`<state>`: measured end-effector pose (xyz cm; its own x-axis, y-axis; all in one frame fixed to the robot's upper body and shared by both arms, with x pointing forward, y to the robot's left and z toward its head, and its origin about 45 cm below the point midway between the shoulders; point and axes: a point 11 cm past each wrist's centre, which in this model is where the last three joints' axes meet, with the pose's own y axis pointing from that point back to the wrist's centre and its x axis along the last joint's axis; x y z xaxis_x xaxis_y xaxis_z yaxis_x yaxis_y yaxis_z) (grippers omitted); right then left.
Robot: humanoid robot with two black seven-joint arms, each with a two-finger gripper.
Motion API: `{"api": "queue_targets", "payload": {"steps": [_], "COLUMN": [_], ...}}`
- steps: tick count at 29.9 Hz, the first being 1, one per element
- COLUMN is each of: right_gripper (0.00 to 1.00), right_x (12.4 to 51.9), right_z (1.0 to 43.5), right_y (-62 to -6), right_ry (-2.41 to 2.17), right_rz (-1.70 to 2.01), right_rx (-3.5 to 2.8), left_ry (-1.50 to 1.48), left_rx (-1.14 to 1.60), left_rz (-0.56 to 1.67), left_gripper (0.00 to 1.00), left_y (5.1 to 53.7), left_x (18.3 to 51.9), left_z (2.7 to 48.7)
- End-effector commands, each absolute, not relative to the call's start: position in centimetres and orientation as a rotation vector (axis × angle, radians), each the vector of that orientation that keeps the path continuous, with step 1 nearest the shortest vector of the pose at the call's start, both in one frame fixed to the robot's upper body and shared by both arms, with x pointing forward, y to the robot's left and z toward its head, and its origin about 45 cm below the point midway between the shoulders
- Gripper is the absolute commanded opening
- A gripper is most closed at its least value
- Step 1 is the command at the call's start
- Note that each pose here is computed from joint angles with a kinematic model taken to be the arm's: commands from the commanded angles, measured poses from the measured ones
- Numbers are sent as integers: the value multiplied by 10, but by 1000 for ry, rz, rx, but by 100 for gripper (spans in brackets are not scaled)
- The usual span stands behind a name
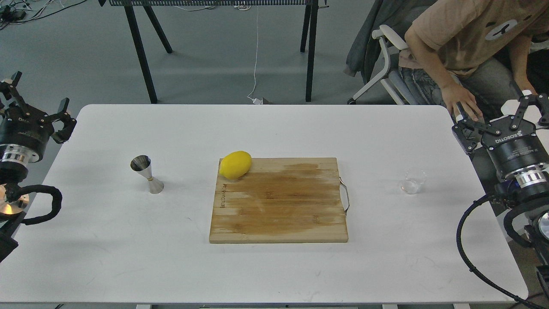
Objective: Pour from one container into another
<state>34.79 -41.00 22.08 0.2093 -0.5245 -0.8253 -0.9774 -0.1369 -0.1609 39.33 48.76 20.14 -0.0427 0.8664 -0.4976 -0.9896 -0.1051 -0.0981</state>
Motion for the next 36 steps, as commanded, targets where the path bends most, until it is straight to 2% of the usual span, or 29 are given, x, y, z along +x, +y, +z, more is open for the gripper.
{"api": "queue_targets", "payload": {"steps": [1,20,26,31,36], "right_gripper": [99,99,99,99,99], "right_x": [348,349,349,348,348], "right_z": [221,219,226,223,221], "right_y": [-410,-406,-407,-405,-402], "right_ry": [1406,1404,1394,1392,1388], "right_rz": [798,811,792,801,810], "right_rx": [-1767,-1782,-1786,-1788,-1789], "left_ry": [316,273,148,32,-19], "left_rx": [-514,-505,-335,-193,-163], "left_rz": [1606,1638,1642,1546,1514], "left_gripper": [100,100,100,100,100], "left_y": [486,505,533,517,512], "left_x": [394,392,385,405,413], "left_z": [201,213,237,261,277]}}
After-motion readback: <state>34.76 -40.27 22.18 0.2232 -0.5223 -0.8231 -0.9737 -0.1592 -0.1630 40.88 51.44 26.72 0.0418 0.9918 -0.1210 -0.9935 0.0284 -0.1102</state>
